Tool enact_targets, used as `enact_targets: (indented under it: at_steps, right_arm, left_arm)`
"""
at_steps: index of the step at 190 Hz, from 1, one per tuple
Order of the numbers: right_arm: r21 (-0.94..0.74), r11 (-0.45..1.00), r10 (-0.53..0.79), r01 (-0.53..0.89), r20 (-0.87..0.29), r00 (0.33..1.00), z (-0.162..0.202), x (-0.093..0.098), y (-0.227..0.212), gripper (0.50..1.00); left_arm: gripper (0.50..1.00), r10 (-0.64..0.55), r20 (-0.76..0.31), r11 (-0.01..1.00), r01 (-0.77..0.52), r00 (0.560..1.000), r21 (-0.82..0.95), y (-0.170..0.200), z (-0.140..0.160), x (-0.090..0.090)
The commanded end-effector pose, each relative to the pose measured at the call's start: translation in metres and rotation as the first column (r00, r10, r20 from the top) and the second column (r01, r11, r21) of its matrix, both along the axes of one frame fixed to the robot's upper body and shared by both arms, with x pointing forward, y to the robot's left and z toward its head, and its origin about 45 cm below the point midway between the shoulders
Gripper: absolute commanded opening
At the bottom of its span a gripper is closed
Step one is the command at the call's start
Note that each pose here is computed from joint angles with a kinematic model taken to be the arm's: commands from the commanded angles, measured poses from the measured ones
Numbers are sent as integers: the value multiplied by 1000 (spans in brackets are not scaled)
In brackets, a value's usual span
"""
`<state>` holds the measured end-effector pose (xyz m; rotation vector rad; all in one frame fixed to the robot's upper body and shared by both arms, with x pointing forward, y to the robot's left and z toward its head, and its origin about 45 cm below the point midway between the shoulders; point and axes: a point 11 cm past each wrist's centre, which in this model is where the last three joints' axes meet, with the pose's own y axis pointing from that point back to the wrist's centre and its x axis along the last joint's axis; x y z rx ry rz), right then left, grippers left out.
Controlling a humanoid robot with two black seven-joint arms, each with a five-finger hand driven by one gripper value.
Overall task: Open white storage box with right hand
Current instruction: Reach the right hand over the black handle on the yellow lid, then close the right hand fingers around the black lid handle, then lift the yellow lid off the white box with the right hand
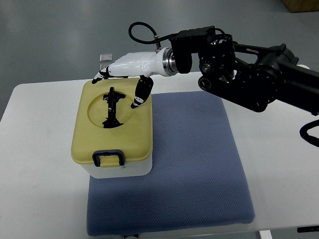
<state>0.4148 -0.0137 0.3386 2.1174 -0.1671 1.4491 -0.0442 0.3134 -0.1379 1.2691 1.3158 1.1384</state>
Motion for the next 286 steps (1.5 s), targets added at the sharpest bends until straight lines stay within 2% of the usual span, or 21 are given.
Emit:
enact_targets:
  at_steps: [1, 36, 47, 87, 108, 122, 133, 171, 181, 194, 258, 286]
  right_arm:
    - [18, 1000, -7, 7, -5, 1000, -4, 0, -1, 885]
    - [42, 999, -11, 12, -11, 1000, -7, -1, 0, 860]
    - [49, 999, -14, 14, -17, 1000, -8, -1, 0, 832]
    - [66, 998, -11, 13, -22, 1000, -6, -2, 1, 793]
    - [95, 995, -6, 10, -37, 999, -5, -3, 3, 754]
    - [98, 995, -5, 9, -41, 999, -4, -3, 4, 715]
    - [102, 995, -3, 7, -44, 999, -4, -4, 4, 656]
    - [107, 994, 9, -4, -49, 999, -6, -5, 5, 578]
    - [107, 994, 9, -3, -50, 999, -6, -6, 4, 531]
    - [106, 994, 8, -3, -49, 999, -7, -6, 4, 500]
    - [107, 994, 6, -1, -45, 999, -3, -4, 3, 500]
    - [123, 992, 12, -7, -39, 999, 16, -2, 2, 500]
  left_arm:
    - [1000, 0, 0, 1000, 0, 1000, 3, 1, 0, 0]
    - [1000, 0, 0, 1000, 0, 1000, 4, 2, 0, 0]
    - [1000, 0, 0, 1000, 0, 1000, 4, 2, 0, 0]
    - [1000, 0, 0, 1000, 0, 1000, 3, 1, 0, 0]
    - [1000, -1, 1, 1000, 1, 1000, 3, 1, 0, 1]
    - [1000, 0, 0, 1000, 0, 1000, 3, 1, 0, 0]
    - [1000, 0, 0, 1000, 0, 1000, 4, 2, 0, 0]
    - [1000, 1, 2, 1000, -1, 1000, 4, 2, 0, 1]
    - [1000, 1, 0, 1000, -1, 1000, 4, 2, 0, 0]
    - [1000, 1, 2, 1000, -1, 1000, 4, 2, 0, 1]
    - [1000, 1, 0, 1000, -1, 1000, 8, 3, 0, 0]
    - [1000, 1, 2, 1000, -1, 1000, 8, 3, 0, 1]
